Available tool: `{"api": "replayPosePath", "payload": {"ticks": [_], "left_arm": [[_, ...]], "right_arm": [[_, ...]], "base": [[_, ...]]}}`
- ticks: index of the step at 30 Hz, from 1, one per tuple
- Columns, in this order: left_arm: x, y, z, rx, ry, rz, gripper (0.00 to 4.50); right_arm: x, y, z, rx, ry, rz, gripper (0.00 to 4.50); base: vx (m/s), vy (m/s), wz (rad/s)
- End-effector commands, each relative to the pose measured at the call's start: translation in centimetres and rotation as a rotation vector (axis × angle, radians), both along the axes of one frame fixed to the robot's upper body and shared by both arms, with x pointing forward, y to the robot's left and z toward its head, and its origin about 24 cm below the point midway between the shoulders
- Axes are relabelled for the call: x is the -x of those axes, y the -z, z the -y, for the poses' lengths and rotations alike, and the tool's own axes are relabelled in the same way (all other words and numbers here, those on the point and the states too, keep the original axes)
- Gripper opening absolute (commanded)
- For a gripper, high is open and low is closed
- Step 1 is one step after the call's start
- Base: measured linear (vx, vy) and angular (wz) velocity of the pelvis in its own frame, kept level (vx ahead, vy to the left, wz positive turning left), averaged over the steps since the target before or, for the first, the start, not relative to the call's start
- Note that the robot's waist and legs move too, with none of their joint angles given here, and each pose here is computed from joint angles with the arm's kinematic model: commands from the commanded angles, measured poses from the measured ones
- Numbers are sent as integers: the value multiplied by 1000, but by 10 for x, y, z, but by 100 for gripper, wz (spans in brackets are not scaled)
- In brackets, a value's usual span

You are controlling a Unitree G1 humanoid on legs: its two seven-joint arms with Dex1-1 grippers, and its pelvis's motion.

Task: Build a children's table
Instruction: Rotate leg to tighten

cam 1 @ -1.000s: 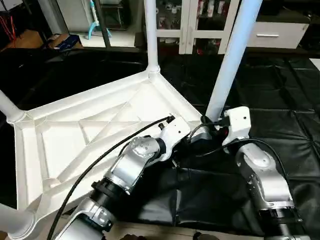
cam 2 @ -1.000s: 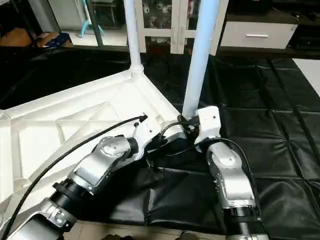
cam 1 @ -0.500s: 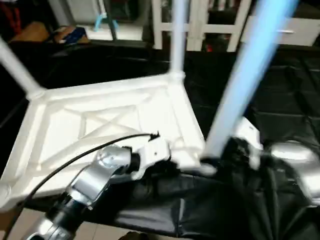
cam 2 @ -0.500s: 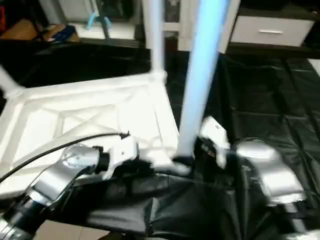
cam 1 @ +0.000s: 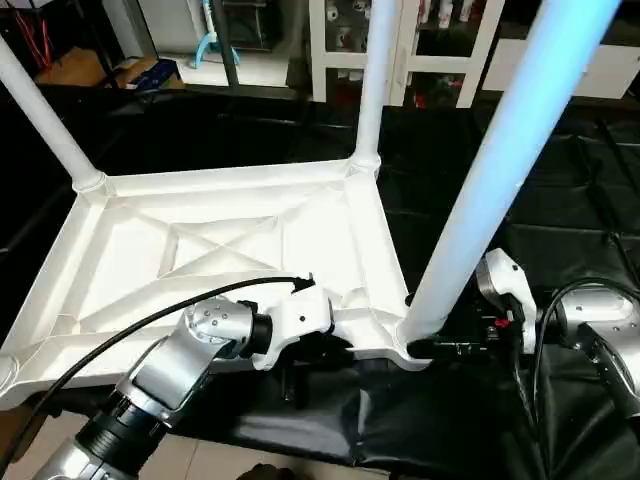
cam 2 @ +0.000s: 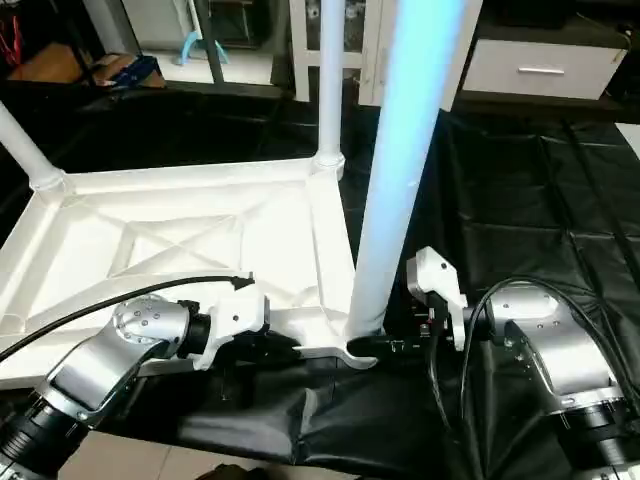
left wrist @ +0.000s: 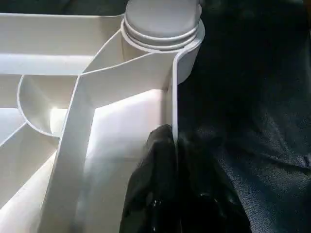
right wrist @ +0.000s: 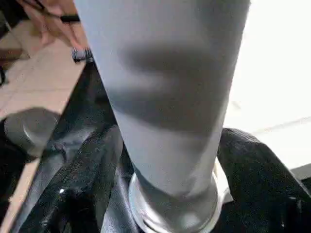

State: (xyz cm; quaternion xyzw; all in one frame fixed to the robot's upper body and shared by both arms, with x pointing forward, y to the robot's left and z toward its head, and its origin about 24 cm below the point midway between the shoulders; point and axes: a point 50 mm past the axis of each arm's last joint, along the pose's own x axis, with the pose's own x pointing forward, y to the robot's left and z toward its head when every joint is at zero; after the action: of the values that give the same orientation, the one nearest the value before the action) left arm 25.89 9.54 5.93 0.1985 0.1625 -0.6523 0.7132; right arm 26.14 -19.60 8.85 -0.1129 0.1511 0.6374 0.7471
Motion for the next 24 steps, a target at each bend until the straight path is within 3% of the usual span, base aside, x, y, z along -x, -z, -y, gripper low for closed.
{"api": "replayPosePath", "payload": {"ticks": [1, 9, 18, 22, 23, 24], "left_arm": [[7, 9, 2, -31, 32, -45, 0], [9, 9, 1, -31, 29, -49, 0], [10, 12, 0, -43, 21, -59, 0], [-3, 15, 1, -72, -78, -9, 0], [-18, 15, 9, -48, -206, 41, 0], [-18, 15, 9, -48, -206, 41, 0]], "right_arm": [[-2, 4, -3, 19, -10, 14, 296], [-7, 2, -5, -22, 20, 14, 222], [-14, 5, -8, -90, 135, 16, 206], [-16, 11, -14, -116, 258, 29, 205], [-20, 19, -22, -130, 420, 41, 205], [-20, 19, -22, -130, 420, 41, 204]], "base": [[0, 0, 0], [0, 0, 0], [0, 0, 0], [0, 0, 0], [0, 0, 0], [0, 0, 0]]}}
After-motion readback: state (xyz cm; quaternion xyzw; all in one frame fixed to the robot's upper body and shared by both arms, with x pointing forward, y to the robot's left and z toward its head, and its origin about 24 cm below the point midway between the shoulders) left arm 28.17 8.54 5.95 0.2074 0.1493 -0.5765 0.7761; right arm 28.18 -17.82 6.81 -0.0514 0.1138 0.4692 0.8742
